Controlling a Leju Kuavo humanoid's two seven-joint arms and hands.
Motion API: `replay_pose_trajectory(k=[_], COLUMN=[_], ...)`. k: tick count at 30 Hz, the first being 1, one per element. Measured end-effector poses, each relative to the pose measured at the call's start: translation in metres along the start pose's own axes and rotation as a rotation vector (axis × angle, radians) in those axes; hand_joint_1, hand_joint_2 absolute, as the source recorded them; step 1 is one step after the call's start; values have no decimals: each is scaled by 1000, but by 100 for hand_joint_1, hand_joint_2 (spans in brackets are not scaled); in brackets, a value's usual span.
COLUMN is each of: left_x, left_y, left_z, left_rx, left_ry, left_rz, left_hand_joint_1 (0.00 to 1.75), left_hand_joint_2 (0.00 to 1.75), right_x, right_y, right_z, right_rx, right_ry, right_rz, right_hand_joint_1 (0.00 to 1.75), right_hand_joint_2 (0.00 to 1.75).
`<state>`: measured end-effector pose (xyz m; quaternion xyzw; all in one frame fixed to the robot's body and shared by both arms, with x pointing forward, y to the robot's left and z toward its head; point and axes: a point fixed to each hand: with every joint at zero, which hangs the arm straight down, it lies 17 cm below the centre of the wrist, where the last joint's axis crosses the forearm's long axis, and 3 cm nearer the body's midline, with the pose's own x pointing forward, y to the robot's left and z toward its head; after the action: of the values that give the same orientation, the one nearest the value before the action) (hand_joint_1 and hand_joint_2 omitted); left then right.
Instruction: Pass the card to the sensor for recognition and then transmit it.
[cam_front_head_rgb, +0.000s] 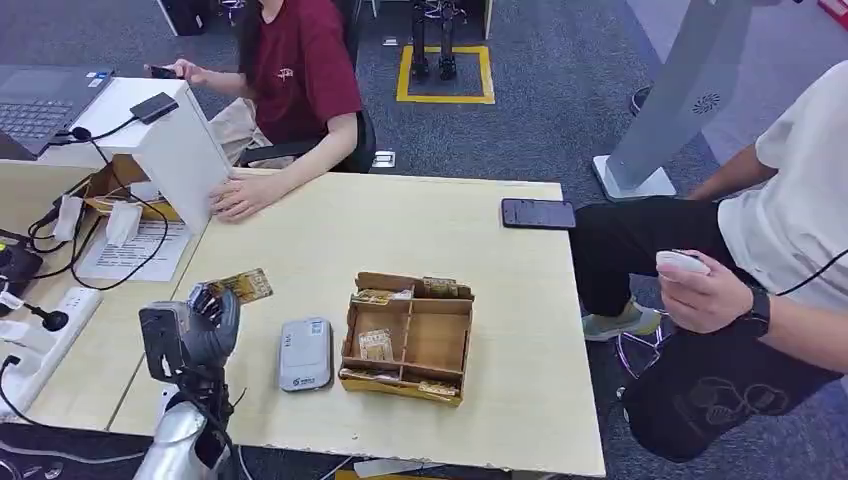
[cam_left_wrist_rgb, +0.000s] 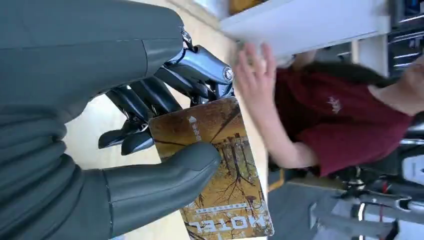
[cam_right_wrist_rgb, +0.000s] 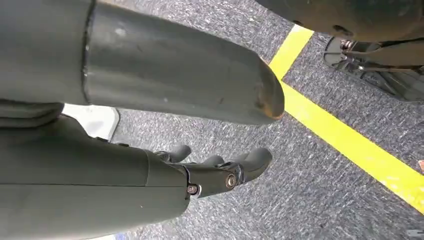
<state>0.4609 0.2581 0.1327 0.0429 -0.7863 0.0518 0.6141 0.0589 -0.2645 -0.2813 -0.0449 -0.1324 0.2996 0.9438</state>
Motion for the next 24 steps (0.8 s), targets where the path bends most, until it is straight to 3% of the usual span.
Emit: replay_pose_trajectory(k=[4, 6, 8, 10, 11, 18, 24], left_x=[13, 34, 64, 86, 87, 88, 85], left_y=[9, 17, 16, 5, 4, 49, 59], left_z=[-7, -15, -20, -23, -26, -47, -53], left_rx=[45, 99, 120, 68, 45, 140, 168], left_ry=[-74, -191, -378, -578, -622, -578, -548], left_rz=[-114, -316, -616, -925, -1020, -1106, -1107], left_hand_joint_1=[175, 175, 175, 175, 175, 175, 175], left_hand_joint_2=[175, 175, 175, 175, 175, 175, 175], right_x=[1, 3, 5, 8, 9, 11, 11], right_y=[1, 2, 3, 4, 4, 4, 5], right_z=[0, 0, 0, 0, 0, 0, 0], right_rx=[6, 18, 26, 37, 37, 41, 47], right_ry=[-2, -6, -15, -22, -25, -29, -29], right_rz=[5, 17, 36, 60, 68, 82, 83], right_hand_joint_1=[0, 0, 0, 0, 0, 0, 0], right_hand_joint_2=[0, 0, 0, 0, 0, 0, 0])
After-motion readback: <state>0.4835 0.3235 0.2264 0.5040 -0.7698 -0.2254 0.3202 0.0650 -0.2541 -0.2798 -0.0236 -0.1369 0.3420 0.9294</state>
